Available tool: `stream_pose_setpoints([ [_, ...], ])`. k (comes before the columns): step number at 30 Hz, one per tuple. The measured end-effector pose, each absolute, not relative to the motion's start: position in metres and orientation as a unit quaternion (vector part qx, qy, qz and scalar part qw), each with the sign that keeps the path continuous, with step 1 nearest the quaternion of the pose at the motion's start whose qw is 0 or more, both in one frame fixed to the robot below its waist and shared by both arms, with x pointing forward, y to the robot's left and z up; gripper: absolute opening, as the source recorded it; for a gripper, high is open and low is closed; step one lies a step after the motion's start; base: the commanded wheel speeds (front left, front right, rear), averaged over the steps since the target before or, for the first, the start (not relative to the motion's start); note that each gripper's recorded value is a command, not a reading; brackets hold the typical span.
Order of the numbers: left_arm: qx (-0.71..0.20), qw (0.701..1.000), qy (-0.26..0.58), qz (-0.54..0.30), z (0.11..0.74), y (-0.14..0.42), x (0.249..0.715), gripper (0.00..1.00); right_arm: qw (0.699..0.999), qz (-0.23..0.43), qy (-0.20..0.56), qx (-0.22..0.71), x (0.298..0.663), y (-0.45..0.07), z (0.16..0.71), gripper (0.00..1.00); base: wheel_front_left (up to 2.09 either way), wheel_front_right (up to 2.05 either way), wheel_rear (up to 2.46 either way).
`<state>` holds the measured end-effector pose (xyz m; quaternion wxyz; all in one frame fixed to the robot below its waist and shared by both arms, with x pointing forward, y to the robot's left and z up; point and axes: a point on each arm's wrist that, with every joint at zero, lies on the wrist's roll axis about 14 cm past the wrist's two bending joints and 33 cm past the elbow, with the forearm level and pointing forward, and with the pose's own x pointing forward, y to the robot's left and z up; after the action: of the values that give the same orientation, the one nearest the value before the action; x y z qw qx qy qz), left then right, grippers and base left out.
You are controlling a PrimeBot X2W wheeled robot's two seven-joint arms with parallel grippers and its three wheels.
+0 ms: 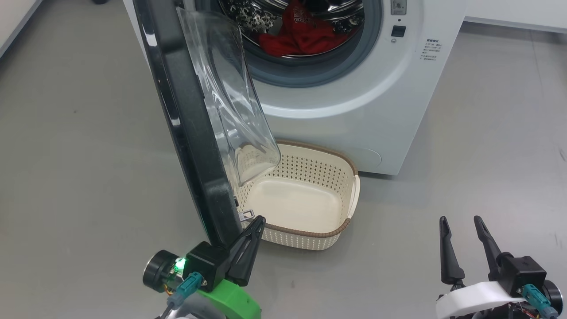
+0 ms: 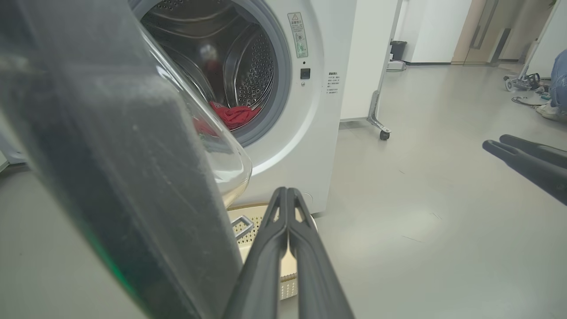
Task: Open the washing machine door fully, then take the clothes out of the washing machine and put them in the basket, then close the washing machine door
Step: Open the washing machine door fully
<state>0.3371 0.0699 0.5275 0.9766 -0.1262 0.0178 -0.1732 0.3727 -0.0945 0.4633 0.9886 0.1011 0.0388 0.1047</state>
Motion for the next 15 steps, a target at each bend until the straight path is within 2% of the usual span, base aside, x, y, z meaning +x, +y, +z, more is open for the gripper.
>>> stream_pose_setpoints([
  [15,-0.122,0.982,0.045,-0.134,0.506,0.089,0.345,0.00,0.990,0.094,0.040,0.101,0.374,-0.101,0.461,1.00,0.00,0.00,0.00],
])
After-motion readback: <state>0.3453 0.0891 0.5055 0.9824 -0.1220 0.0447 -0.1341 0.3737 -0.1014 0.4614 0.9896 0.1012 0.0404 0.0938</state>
